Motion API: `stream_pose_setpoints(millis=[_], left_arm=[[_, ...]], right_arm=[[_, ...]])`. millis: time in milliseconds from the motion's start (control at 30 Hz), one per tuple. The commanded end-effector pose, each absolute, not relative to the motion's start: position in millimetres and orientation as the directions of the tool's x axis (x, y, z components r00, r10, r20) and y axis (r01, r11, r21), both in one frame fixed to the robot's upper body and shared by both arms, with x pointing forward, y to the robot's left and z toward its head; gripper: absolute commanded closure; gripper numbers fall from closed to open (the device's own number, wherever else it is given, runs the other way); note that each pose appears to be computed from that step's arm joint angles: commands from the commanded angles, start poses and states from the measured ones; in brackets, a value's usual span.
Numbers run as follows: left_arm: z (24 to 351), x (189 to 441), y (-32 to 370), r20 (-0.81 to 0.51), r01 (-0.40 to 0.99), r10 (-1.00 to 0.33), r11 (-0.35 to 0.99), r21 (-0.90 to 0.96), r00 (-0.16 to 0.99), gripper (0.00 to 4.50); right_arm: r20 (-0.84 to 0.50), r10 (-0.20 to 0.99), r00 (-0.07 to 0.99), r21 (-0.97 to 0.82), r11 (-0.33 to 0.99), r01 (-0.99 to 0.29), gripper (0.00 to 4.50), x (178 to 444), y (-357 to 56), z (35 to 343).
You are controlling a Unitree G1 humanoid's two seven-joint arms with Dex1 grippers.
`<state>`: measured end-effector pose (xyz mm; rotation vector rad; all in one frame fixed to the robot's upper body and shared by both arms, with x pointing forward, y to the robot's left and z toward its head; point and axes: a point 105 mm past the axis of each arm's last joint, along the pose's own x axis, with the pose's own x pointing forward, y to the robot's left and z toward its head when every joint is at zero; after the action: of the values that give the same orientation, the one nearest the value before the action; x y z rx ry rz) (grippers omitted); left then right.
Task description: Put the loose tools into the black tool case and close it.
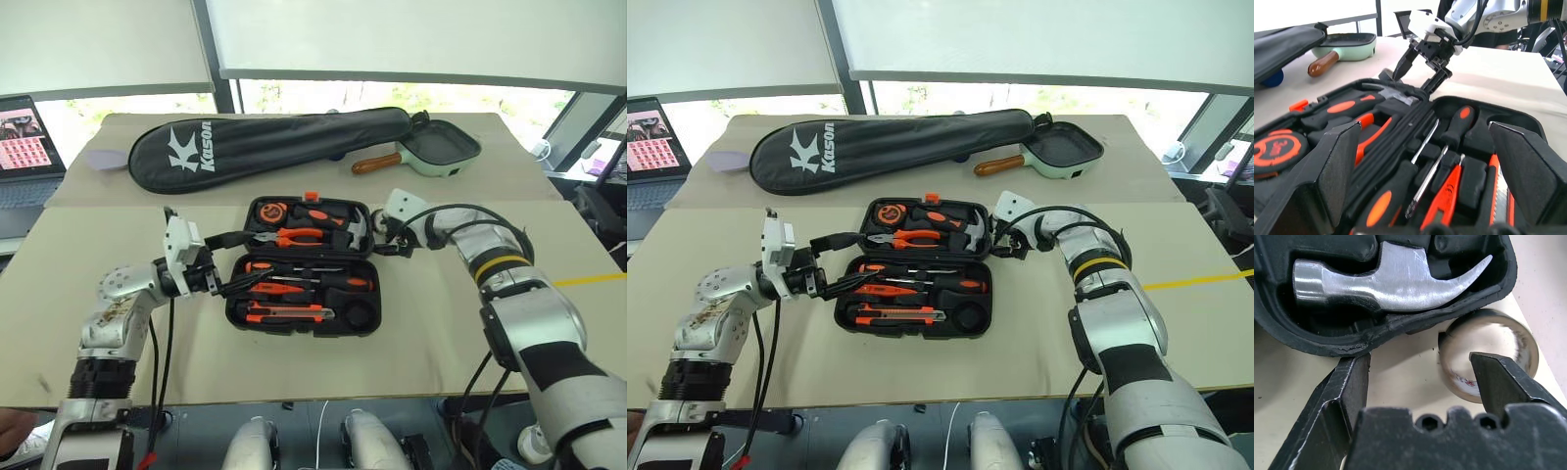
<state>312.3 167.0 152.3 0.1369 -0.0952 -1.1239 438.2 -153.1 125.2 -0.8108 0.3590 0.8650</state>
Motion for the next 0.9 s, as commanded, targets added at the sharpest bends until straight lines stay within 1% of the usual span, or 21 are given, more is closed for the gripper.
stream_pose_setpoints(millis=[33, 100, 200, 267, 367, 433, 600, 633, 667, 867, 900], left_arm=[[163.1, 309.6, 170.5, 0.016, 0.885, -0.905, 0.419, 0.204, 0.425, 0.00], [164.4, 310.2, 169.6, 0.025, 0.881, -0.903, 0.425, 0.206, 0.429, 0.00], [164.7, 310.1, 167.9, 0.032, 0.880, -0.902, 0.427, 0.208, 0.431, 0.00], [163.3, 308.7, 167.5, 0.032, 0.880, -0.902, 0.427, 0.208, 0.431, 0.00], [160.8, 306.7, 168.6, 0.036, 0.876, -0.897, 0.437, 0.202, 0.440, 0.00], [160.1, 306.7, 168.8, 0.033, 0.876, -0.897, 0.438, 0.201, 0.441, 0.00], [162.2, 310.6, 168.6, 0.032, 0.875, -0.897, 0.438, 0.207, 0.441, 0.00], [162.5, 311.4, 168.4, 0.032, 0.875, -0.897, 0.437, 0.208, 0.440, 0.00], [162.7, 312.0, 168.2, 0.032, 0.875, -0.898, 0.436, 0.210, 0.439, 0.00], [163.6, 313.0, 167.7, 0.035, 0.873, -0.897, 0.436, 0.217, 0.440, 0.00], [163.4, 311.5, 168.1, 0.035, 0.873, -0.897, 0.437, 0.218, 0.441, 0.00]], right_arm=[[-0.604, 0.510, 0.612, -0.469, 0.393, -0.791, 0.76, 439.0, -160.5, 132.3], [-0.592, 0.535, 0.603, -0.425, 0.428, -0.798, 0.76, 438.9, -155.6, 133.1], [-0.573, 0.500, 0.649, -0.489, 0.427, -0.761, 0.76, 442.6, -157.9, 129.2], [-0.558, 0.497, 0.664, -0.494, 0.444, -0.747, 0.76, 443.4, -157.9, 126.5], [-0.544, 0.511, 0.666, -0.488, 0.453, -0.746, 1.47, 442.7, -157.3, 125.0], [-0.528, 0.535, 0.660, -0.489, 0.444, -0.751, 2.15, 441.4, -154.9, 126.3], [-0.552, 0.536, 0.639, -0.486, 0.416, -0.769, 3.85, 438.7, -156.9, 123.5], [-0.552, 0.537, 0.637, -0.484, 0.416, -0.770, 4.27, 438.7, -156.9, 123.7], [-0.551, 0.538, 0.638, -0.482, 0.418, -0.770, 4.45, 438.8, -157.1, 124.1], [-0.535, 0.540, 0.649, -0.494, 0.423, -0.759, 4.45, 439.7, -159.5, 128.4], [-0.527, 0.560, 0.640, -0.500, 0.404, -0.766, 4.45, 437.9, -162.0, 135.2]])
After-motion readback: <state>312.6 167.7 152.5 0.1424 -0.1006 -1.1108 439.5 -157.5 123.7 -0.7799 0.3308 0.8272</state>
